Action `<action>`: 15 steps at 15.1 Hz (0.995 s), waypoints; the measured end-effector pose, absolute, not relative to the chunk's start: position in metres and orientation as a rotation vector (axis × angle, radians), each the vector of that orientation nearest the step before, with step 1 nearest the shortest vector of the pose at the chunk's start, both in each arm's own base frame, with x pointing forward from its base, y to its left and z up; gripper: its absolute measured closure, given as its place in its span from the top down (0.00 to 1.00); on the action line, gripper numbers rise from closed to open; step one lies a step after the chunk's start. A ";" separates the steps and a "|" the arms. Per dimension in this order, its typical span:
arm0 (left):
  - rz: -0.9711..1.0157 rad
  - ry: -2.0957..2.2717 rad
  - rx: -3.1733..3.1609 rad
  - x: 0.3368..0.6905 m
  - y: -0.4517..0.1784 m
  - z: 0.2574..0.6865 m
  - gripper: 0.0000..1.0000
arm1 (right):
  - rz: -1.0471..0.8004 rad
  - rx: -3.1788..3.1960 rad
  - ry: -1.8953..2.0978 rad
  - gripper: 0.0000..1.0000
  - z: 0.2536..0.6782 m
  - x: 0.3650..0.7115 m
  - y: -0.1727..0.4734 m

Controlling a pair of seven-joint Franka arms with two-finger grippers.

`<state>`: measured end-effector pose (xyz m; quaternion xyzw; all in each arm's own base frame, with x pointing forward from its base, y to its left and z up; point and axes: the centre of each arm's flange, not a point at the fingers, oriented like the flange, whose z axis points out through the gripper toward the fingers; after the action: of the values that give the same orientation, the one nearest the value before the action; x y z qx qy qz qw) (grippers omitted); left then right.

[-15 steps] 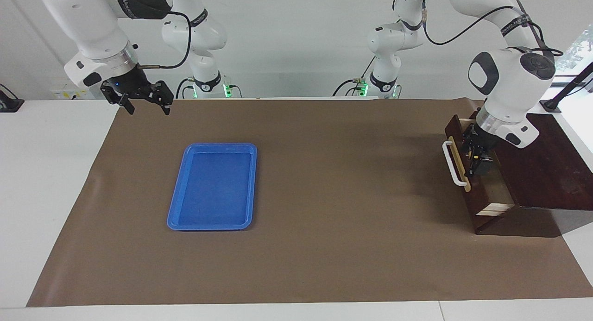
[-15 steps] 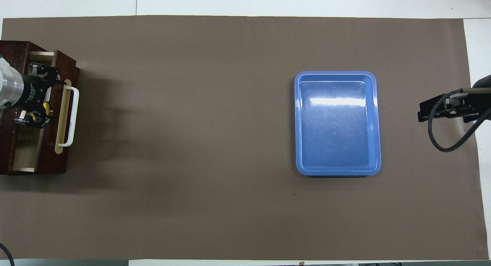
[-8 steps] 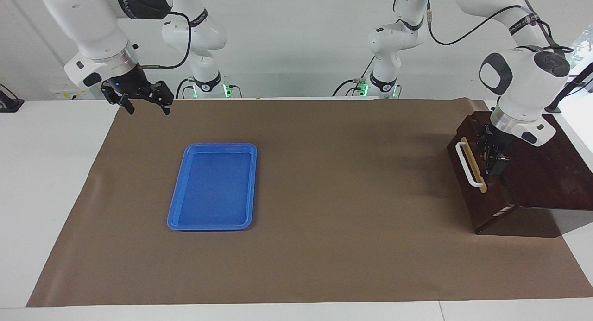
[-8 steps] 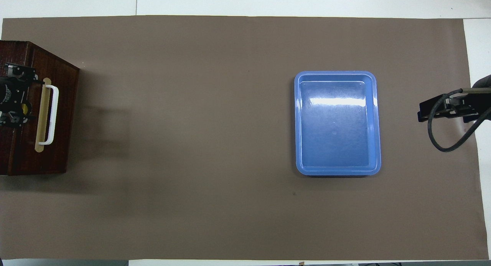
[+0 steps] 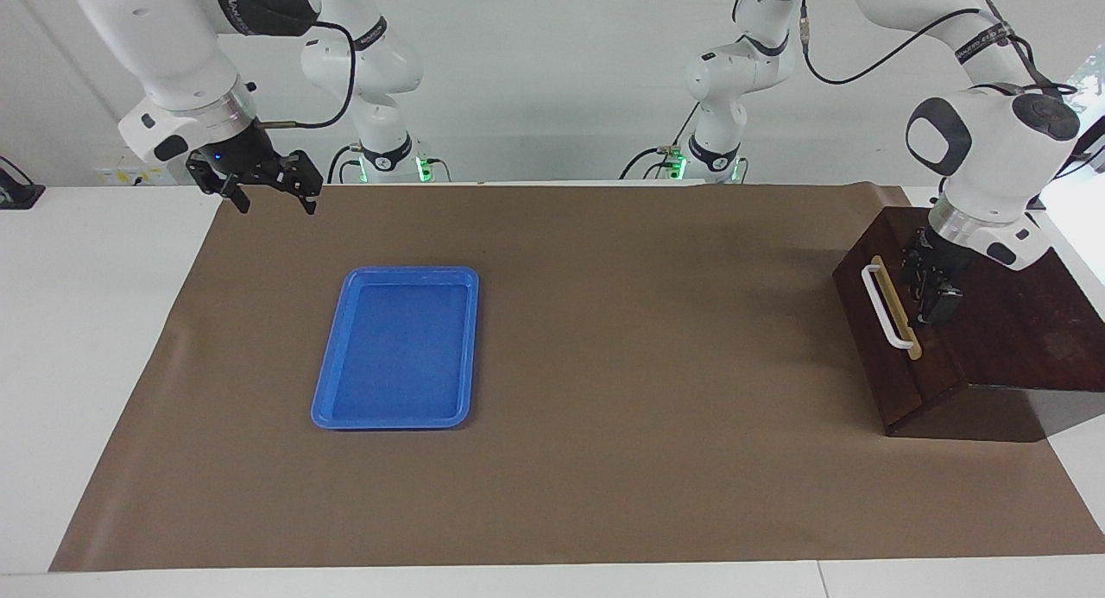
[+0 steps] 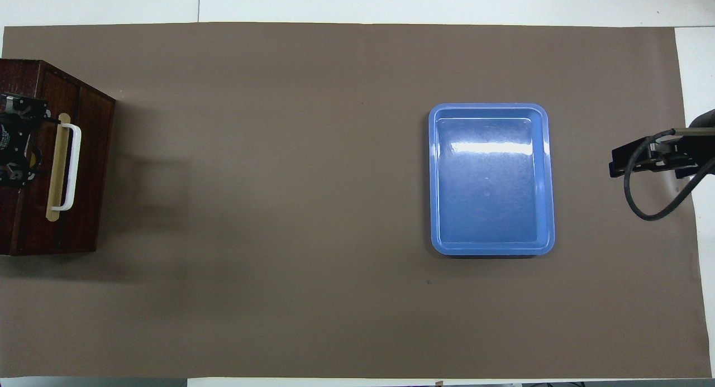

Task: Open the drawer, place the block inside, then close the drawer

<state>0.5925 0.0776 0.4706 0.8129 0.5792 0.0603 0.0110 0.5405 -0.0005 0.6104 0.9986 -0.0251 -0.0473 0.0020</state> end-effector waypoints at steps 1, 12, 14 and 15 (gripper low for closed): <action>0.179 1.796 2.550 0.592 0.077 0.473 1.00 | -0.148 3.133 -0.079 1.00 0.610 0.540 -0.001; 0.147 1.323 2.854 0.588 0.034 0.544 1.00 | -0.148 3.133 -0.083 1.00 0.610 0.540 -0.002; 0.129 1.189 2.921 0.586 0.029 0.545 1.00 | -0.148 3.133 -0.085 1.00 0.610 0.540 -0.003; 0.124 1.144 2.941 0.585 0.025 0.544 1.00 | -0.148 3.133 -0.086 1.00 0.610 0.540 -0.003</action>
<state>0.5854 0.0248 0.5443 0.9313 0.3621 0.0392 -0.0084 0.5405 -0.0028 0.6104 0.9985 -0.0273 -0.0473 0.0018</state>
